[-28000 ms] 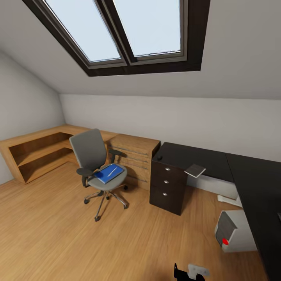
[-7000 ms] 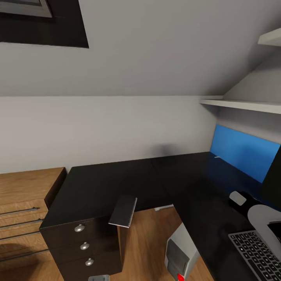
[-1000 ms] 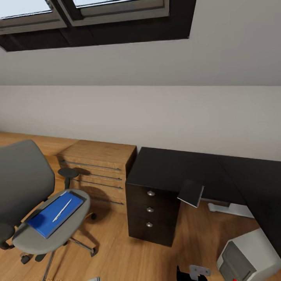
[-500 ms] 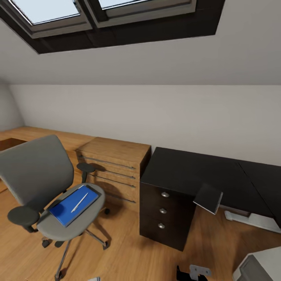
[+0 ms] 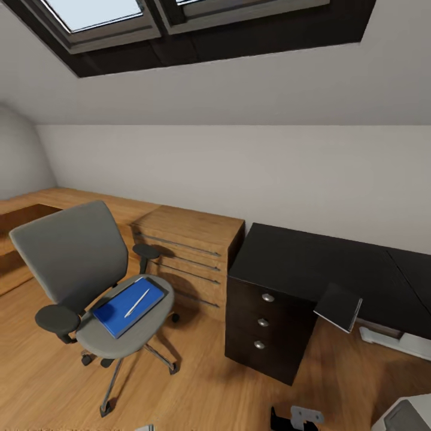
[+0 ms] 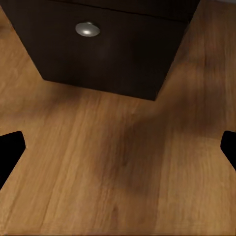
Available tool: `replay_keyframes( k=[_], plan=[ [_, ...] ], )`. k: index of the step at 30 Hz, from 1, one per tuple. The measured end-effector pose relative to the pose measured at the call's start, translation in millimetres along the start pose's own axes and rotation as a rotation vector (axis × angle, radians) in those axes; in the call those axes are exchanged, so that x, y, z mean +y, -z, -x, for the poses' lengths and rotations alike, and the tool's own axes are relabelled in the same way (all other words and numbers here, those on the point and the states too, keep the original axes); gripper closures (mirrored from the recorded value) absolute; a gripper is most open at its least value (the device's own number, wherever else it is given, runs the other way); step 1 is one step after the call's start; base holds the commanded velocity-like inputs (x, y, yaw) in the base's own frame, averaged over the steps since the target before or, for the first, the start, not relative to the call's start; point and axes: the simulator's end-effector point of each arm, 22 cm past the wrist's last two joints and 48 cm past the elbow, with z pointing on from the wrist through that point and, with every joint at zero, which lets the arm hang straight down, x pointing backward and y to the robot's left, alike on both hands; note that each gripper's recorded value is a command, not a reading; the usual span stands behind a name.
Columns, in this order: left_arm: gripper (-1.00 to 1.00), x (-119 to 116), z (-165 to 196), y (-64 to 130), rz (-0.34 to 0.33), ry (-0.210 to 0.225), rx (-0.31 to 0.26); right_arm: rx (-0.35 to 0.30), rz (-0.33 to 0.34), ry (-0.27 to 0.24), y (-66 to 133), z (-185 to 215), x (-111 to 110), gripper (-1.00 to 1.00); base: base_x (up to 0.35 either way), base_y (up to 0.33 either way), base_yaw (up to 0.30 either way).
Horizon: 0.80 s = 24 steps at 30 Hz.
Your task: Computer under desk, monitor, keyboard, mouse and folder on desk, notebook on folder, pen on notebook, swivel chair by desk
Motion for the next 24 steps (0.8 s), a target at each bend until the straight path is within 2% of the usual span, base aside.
replay_keyframes(
  k=[3, 8, 24],
  plan=[
    [-1.0, 0, 4, -0.3, 0.001, 0.013, -0.024, 0.004, 0.0, 0.001, -0.1, -2, 0, -1.0, 0.029, 0.318, 0.13],
    [-1.0, 1, 4, -0.8, 0.002, 0.017, -0.029, 0.011, 0.0, 0.002, -0.4, -5, 0, -1.0, 0.122, 0.295, 0.13],
    [-1.0, 2, -6, -3.0, 0.006, 0.014, -0.008, 0.031, 0.001, 0.012, -1.4, -16, 0, -1.0, 0.013, 0.036, 0.131]
  ],
)
